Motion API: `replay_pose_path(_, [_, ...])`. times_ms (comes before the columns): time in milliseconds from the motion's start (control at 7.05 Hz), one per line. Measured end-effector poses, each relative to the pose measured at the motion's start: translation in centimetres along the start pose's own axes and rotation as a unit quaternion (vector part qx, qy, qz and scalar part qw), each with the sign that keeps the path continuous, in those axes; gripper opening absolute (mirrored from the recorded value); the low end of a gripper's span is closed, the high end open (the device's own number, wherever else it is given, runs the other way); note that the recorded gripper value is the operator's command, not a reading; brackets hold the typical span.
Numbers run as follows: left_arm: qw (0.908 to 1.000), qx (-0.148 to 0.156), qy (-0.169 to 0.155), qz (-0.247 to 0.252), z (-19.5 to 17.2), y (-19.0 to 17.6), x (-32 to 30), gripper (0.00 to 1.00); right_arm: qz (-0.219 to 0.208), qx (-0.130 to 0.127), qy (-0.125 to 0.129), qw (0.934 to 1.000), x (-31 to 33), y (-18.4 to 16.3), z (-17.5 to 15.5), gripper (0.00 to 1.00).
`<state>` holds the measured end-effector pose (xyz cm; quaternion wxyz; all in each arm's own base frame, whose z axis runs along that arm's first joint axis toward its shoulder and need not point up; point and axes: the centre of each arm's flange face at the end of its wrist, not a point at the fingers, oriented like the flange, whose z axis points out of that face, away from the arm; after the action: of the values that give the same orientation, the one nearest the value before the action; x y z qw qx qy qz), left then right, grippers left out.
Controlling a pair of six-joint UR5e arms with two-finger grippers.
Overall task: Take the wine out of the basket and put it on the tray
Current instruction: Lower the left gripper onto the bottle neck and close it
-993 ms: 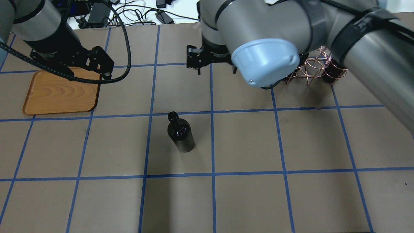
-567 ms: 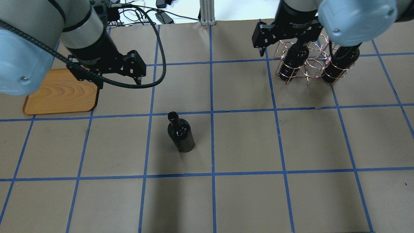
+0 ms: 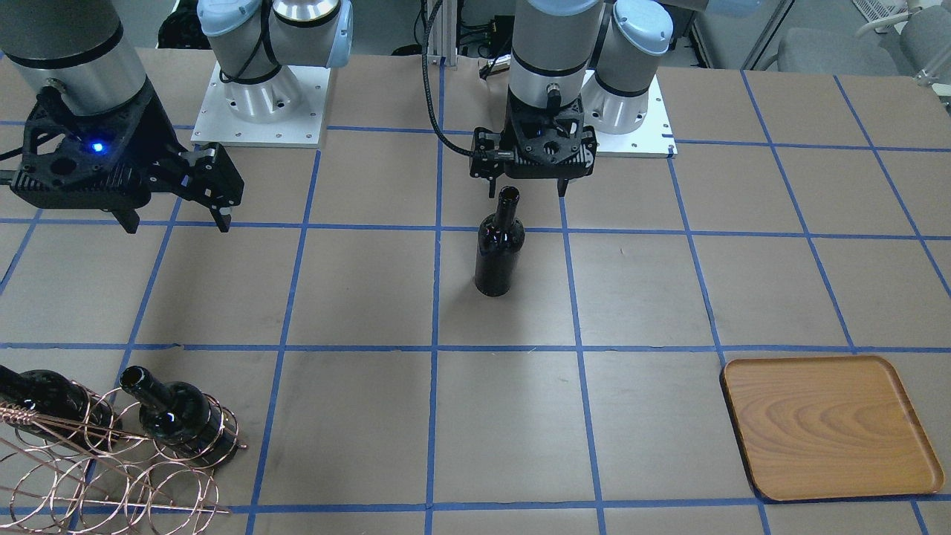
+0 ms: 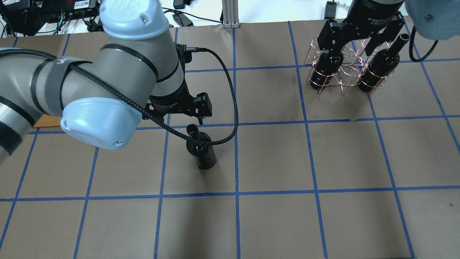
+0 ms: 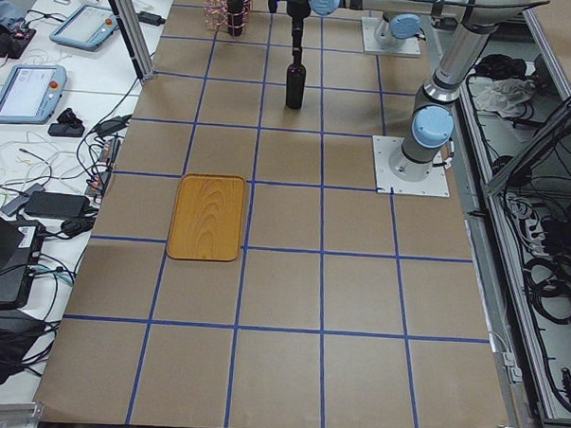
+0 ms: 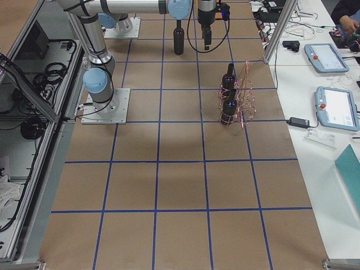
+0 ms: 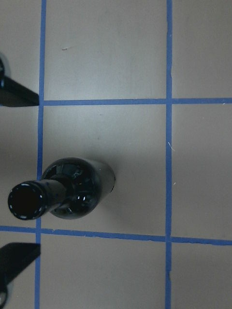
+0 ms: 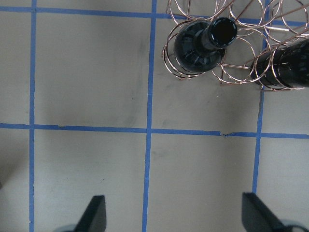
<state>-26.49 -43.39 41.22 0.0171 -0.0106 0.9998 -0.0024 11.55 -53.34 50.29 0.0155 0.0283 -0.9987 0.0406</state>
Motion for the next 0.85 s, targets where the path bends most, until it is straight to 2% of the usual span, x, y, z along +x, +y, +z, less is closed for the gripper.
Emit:
replay_pose_path(142, [1.0, -0.003, 0.0, 0.002, 1.1, -0.1, 0.5, 0.98, -0.002, -0.007, -0.004, 1.0, -0.2, 0.4, 0.0, 1.0])
replay_pose_path(284, [1.0, -0.005, 0.0, 0.002, 2.0, -0.5, 0.8, 0.89, -0.004, -0.015, -0.009, 0.9998, -0.4, 0.7, 0.1, 1.0])
replay_pose_path(426, [1.0, -0.008, 0.0, 0.004, 2.7, -0.8, 1.0, 0.72, -0.007, -0.02, -0.018, 0.9996, -0.7, 1.0, 0.1, 1.0])
replay_pose_path(567, [0.9999, -0.011, 0.0, 0.005, 3.2, -0.8, 1.1, 0.63, -0.01, -0.021, -0.029, 0.9993, -0.9, 1.1, 0.0, 1.0])
replay_pose_path(709, [0.9999, -0.013, 0.0, 0.006, 3.4, -0.7, 1.1, 0.6, -0.012, -0.022, -0.032, 0.9992, -1.0, 1.1, 0.0, 1.0])
replay_pose_path(851, [0.9999, -0.015, 0.0, 0.007, 3.6, -0.6, 1.1, 0.51, -0.016, -0.022, -0.031, 0.9992, -0.9, 1.1, 0.0, 1.0])
